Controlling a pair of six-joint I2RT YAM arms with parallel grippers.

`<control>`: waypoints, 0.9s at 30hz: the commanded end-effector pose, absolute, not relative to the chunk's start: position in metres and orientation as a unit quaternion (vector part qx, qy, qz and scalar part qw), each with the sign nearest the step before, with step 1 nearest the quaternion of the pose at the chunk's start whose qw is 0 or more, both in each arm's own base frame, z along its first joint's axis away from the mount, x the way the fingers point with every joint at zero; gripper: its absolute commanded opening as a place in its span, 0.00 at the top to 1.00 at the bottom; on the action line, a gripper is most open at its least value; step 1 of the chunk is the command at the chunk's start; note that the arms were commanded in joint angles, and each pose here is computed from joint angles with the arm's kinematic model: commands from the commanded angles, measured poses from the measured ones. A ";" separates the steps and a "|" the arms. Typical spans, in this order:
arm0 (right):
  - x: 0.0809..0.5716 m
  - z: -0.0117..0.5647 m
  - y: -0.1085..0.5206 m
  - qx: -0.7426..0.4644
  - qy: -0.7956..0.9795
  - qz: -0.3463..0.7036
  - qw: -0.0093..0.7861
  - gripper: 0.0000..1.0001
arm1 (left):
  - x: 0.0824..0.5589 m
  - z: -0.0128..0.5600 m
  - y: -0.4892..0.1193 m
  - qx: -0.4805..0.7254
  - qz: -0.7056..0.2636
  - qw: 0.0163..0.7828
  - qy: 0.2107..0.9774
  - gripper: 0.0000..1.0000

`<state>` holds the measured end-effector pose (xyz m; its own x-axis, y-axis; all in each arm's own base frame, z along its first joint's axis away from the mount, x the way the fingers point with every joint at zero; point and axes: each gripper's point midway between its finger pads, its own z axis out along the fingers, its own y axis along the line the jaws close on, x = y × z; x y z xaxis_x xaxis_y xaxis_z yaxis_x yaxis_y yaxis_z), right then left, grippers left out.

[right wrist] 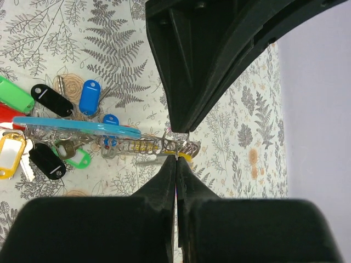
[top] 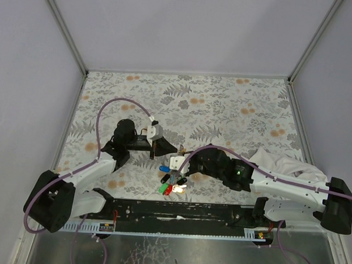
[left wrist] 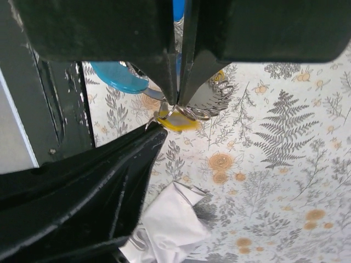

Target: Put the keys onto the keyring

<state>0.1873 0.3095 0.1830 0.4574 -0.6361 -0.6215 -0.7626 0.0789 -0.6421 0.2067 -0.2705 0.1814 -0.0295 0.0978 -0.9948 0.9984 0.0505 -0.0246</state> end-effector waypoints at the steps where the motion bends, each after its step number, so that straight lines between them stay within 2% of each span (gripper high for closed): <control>1: 0.186 0.201 0.313 -0.650 0.518 0.080 0.550 1.00 | 0.235 0.205 -0.264 0.395 -0.454 0.546 0.583 1.00; 16: 0.184 0.184 0.328 -0.642 0.514 0.103 0.559 1.00 | 0.245 0.221 -0.250 0.154 -0.481 0.603 0.618 1.00; 27: 0.191 0.175 0.327 -0.640 0.523 0.076 0.558 1.00 | 0.247 0.220 -0.241 0.048 -0.478 0.616 0.624 1.00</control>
<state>0.1968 0.3210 0.1681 0.4310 -0.6164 -0.6590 -0.7557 0.1525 -0.6369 0.2245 -0.2614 0.1758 -0.3863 -0.3453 -0.8553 0.6970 0.4981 -0.5159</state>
